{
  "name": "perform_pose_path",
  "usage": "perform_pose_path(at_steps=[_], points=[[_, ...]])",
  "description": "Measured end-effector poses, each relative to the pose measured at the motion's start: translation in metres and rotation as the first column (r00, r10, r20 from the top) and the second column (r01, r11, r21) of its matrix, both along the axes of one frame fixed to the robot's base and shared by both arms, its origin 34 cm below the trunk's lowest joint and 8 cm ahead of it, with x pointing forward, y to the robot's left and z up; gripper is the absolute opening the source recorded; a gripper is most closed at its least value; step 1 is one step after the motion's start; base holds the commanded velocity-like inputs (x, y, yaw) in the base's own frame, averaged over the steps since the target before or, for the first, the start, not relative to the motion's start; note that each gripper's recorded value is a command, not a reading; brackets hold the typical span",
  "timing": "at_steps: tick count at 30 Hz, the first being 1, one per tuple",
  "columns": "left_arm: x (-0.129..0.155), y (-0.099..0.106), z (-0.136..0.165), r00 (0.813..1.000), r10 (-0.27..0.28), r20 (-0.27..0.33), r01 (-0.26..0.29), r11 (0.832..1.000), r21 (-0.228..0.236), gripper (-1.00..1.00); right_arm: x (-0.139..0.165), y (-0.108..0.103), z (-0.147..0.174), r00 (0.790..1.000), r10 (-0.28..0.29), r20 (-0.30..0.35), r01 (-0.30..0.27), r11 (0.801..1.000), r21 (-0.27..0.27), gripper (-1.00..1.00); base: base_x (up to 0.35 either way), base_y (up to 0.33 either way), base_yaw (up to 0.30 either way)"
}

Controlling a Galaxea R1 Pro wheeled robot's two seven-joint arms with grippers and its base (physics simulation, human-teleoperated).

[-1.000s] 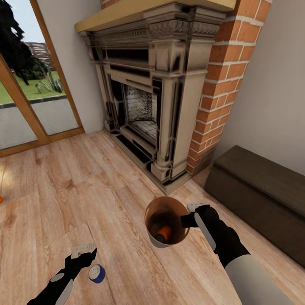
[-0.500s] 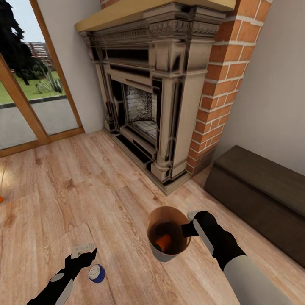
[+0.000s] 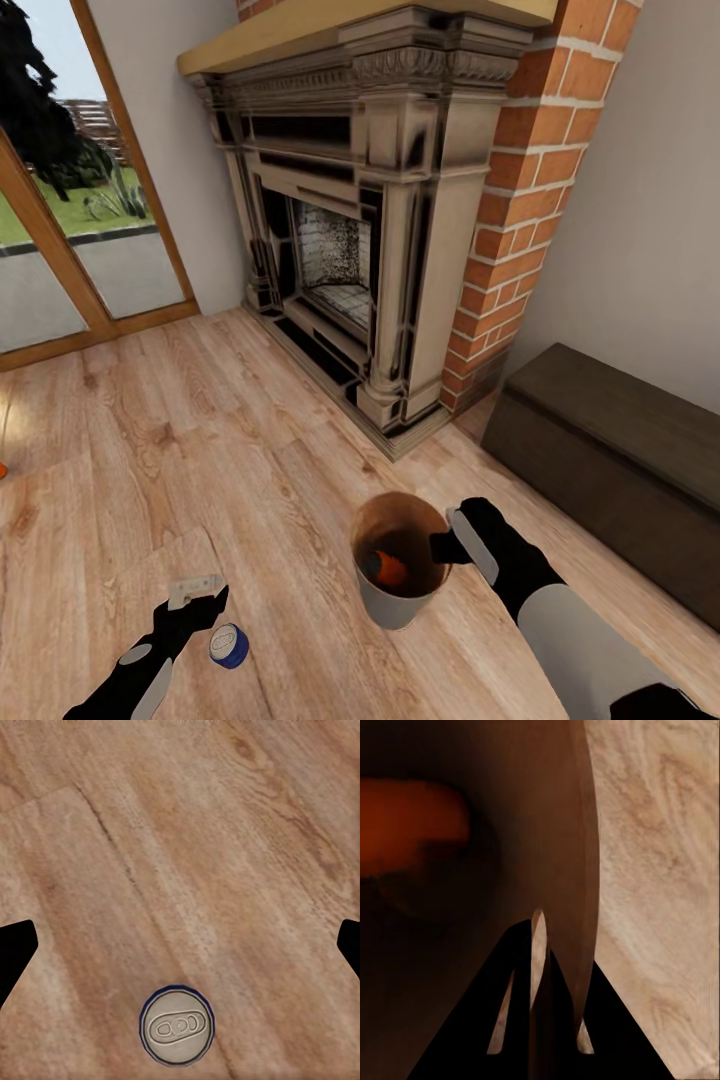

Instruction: Put the three can of soda from the living room inside the tash can in the kitchen.

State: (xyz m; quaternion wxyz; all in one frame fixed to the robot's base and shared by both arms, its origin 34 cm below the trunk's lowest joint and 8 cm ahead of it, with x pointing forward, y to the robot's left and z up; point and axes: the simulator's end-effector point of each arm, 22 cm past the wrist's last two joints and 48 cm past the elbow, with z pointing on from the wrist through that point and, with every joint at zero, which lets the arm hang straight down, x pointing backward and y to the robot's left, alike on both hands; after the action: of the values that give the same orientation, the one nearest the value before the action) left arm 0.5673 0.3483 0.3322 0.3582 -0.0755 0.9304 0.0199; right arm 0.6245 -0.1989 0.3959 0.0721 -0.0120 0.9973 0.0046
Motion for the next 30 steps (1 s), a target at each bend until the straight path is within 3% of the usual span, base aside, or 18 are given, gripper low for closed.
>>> perform_pose_path(at_steps=[5, 9, 17, 30], points=[[0.0, 0.0, 0.0, 1.0, 0.0, 0.0, 0.0, 1.0, 0.0, 1.0, 0.005, 0.008, 0.005, 1.0, -0.029, 0.011, 0.029, 0.999, 0.032, -1.0, 0.0, 0.0, 0.0], [0.0, 0.0, 0.0, 1.0, 0.0, 0.0, 0.0, 1.0, 0.0, 1.0, 0.005, 0.002, 0.006, 1.0, -0.015, 0.013, 0.015, 1.0, 0.002, -1.0, 0.0, 0.0, 0.0], [0.0, 0.0, 0.0, 1.0, 0.0, 0.0, 0.0, 1.0, 0.0, 1.0, 0.026, 0.01, 0.025, 0.997, -0.014, 0.079, 0.012, 1.0, 0.026, -1.0, 0.0, 0.0, 0.0], [0.0, 0.0, 0.0, 1.0, 0.0, 0.0, 0.0, 1.0, 0.0, 1.0, 0.028, 0.012, 0.028, 0.996, -0.014, 0.086, 0.011, 0.999, 0.03, -1.0, 0.081, 0.045, 0.0]])
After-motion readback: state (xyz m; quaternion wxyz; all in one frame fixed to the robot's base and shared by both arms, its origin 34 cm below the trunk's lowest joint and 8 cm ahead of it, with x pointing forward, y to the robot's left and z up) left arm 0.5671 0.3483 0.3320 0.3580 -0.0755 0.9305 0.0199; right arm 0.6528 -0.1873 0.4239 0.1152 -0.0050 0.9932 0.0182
